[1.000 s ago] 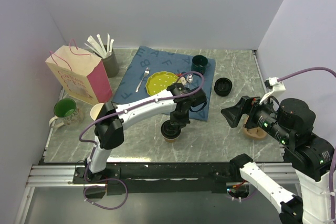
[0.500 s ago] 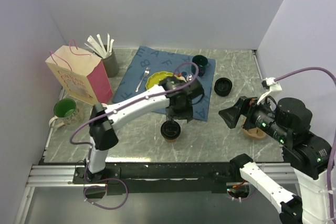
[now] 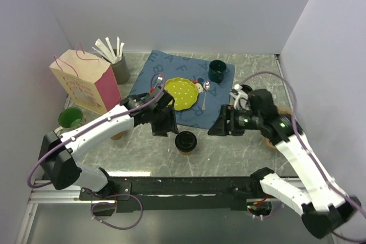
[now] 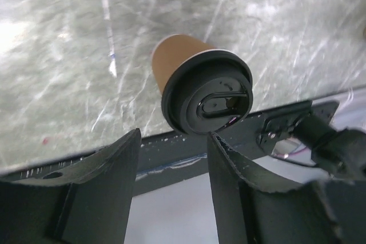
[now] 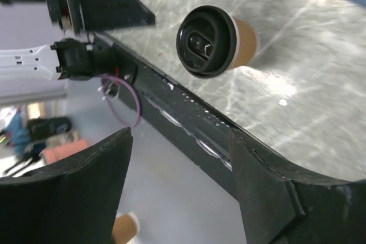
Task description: Pack the takeout coffee
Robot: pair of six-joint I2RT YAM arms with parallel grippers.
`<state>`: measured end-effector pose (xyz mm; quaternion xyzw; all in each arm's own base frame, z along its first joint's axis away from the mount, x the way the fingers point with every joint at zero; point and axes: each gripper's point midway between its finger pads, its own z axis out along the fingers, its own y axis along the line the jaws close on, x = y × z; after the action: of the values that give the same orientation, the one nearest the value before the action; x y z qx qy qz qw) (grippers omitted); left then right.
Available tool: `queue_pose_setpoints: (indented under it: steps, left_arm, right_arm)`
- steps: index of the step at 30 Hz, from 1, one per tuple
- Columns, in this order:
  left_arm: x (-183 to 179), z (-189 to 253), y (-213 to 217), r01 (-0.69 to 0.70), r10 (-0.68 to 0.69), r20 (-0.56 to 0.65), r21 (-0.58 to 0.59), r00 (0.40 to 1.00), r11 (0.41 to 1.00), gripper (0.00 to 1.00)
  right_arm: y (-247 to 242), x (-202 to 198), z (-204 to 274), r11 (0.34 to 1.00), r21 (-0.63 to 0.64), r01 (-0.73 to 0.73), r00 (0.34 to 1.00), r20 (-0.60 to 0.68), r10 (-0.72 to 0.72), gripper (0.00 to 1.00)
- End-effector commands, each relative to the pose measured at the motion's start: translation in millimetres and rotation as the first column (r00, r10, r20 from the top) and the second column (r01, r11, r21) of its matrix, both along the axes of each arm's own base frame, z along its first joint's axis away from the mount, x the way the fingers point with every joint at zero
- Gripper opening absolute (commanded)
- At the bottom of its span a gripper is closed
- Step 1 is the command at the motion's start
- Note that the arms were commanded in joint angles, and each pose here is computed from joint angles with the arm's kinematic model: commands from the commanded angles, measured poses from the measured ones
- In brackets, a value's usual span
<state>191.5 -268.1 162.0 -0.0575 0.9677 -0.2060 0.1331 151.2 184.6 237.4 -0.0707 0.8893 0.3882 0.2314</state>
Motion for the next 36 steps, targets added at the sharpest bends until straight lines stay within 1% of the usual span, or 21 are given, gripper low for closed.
queue_pose_setpoints:
  steps: [1, 4, 8, 10, 13, 17, 20, 23, 25, 29, 34, 36]
  left_arm:
    - [7.7, 6.9, -23.8, 0.116, -0.098, 0.123, -0.148, 0.988, 0.982, 0.56]
    - [10.3, -4.7, -20.3, 0.158, -0.142, 0.133, -0.117, 0.981, 0.981, 0.56]
    - [17.5, -17.5, -19.0, 0.178, -0.165, 0.144, -0.075, 0.976, 0.981, 0.57]
    - [21.1, -16.9, -23.8, 0.189, -0.174, 0.157, -0.086, 0.972, 0.978, 0.57]
    - [23.9, -20.8, -31.0, 0.208, -0.191, 0.157, -0.102, 0.969, 0.973, 0.58]
    - [25.3, -29.7, -31.7, 0.219, -0.208, 0.132, -0.075, 0.969, 0.973, 0.57]
    - [23.3, -33.1, -31.7, 0.221, -0.208, 0.138, -0.088, 0.968, 0.971, 0.57]
    - [19.8, -45.2, -29.6, 0.222, -0.213, 0.112, -0.077, 0.971, 0.972, 0.56]
    - [16.5, -48.6, -29.7, 0.228, -0.219, 0.100, -0.081, 0.971, 0.970, 0.55]
    - [18.0, -47.0, -26.0, 0.227, -0.218, 0.114, -0.066, 0.969, 0.972, 0.56]
    - [22.9, -32.0, -26.6, 0.232, -0.223, 0.136, -0.055, 0.965, 0.971, 0.61]
    - [23.6, -21.9, -27.5, 0.235, -0.222, 0.156, -0.068, 0.962, 0.970, 0.63]
  right_arm:
    - [27.0, 21.9, -5.9, 0.991, 0.083, -0.106, 0.994, 0.015, 0.105, 0.75]
    - [30.8, 33.6, -27.2, 0.992, 0.050, -0.117, 0.993, -0.030, 0.118, 0.76]
    - [33.0, 43.4, -47.1, 0.993, 0.018, -0.118, 0.991, -0.069, 0.119, 0.77]
    - [32.3, 46.4, -58.8, 0.993, 0.001, -0.117, 0.990, -0.082, 0.116, 0.76]
    - [37.4, 47.2, -70.6, 0.988, 0.018, -0.155, 0.982, -0.104, 0.156, 0.75]
    - [39.3, 45.8, -83.0, 0.984, 0.019, -0.178, 0.973, -0.145, 0.179, 0.70]
    - [41.2, 45.1, -88.8, 0.981, 0.030, -0.194, 0.969, -0.149, 0.196, 0.70]
    - [40.7, 41.8, -99.7, 0.981, 0.029, -0.192, 0.963, -0.187, 0.194, 0.70]
    - [43.0, 42.2, -101.3, 0.981, 0.046, -0.191, 0.963, -0.183, 0.196, 0.70]
    - [41.5, 41.0, -107.8, 0.983, 0.037, -0.182, 0.964, -0.188, 0.185, 0.64]
    - [41.9, 39.3, -106.6, 0.983, 0.046, -0.178, 0.965, -0.188, 0.184, 0.62]
    - [42.4, 38.8, -103.5, 0.983, 0.054, -0.177, 0.966, -0.184, 0.184, 0.62]
